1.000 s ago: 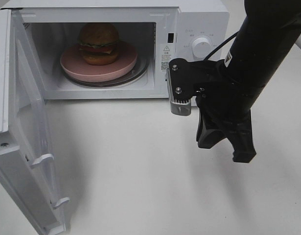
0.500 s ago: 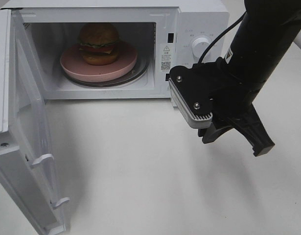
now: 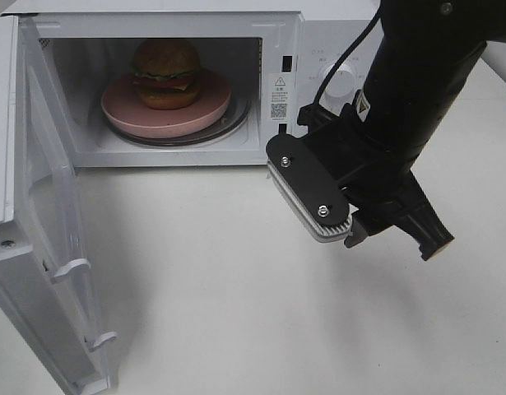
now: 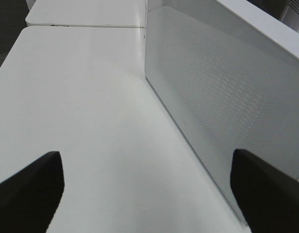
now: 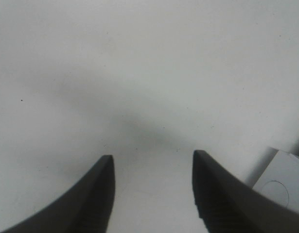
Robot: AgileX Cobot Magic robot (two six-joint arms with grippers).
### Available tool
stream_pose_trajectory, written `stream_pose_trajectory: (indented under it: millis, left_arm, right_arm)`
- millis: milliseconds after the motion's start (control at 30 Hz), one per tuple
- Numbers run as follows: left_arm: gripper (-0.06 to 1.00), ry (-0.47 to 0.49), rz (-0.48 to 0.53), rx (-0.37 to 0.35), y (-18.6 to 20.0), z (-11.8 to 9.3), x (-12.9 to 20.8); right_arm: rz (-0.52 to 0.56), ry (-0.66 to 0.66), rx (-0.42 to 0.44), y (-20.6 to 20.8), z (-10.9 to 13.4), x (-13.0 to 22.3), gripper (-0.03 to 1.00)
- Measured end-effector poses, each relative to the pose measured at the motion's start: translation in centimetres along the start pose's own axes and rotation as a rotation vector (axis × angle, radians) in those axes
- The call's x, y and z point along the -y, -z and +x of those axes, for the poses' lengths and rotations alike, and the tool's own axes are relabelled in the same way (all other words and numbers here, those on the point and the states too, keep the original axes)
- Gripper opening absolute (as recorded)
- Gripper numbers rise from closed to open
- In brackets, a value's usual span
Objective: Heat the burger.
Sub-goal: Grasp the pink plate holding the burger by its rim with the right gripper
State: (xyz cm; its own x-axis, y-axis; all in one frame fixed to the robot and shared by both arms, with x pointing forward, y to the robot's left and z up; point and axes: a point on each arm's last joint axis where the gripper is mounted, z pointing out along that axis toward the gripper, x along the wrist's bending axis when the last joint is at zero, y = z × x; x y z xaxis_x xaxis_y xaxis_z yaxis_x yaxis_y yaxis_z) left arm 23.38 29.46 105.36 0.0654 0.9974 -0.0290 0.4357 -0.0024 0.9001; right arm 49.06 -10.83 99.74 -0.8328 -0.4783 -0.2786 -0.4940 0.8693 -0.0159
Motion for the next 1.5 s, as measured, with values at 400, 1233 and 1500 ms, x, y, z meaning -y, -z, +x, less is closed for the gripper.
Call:
stream_pose_trajectory:
  millis: [400, 1233, 1500]
  left_arm:
    - [0.87, 0.0, 0.0, 0.0, 0.0, 0.0, 0.0]
    - [0.87, 0.0, 0.0, 0.0, 0.0, 0.0, 0.0]
    - [0.87, 0.0, 0.0, 0.0, 0.0, 0.0, 0.0]
  right_arm:
    - [-0.02, -0.098, 0.112, 0.1, -0.9, -0.9, 0.89]
    - [-0.058, -0.03, 0.416, -2.8, -7.2, -3.7, 0.89]
    - [-0.057, -0.064, 0.419, -6.6, -10.6, -4.4, 0.88]
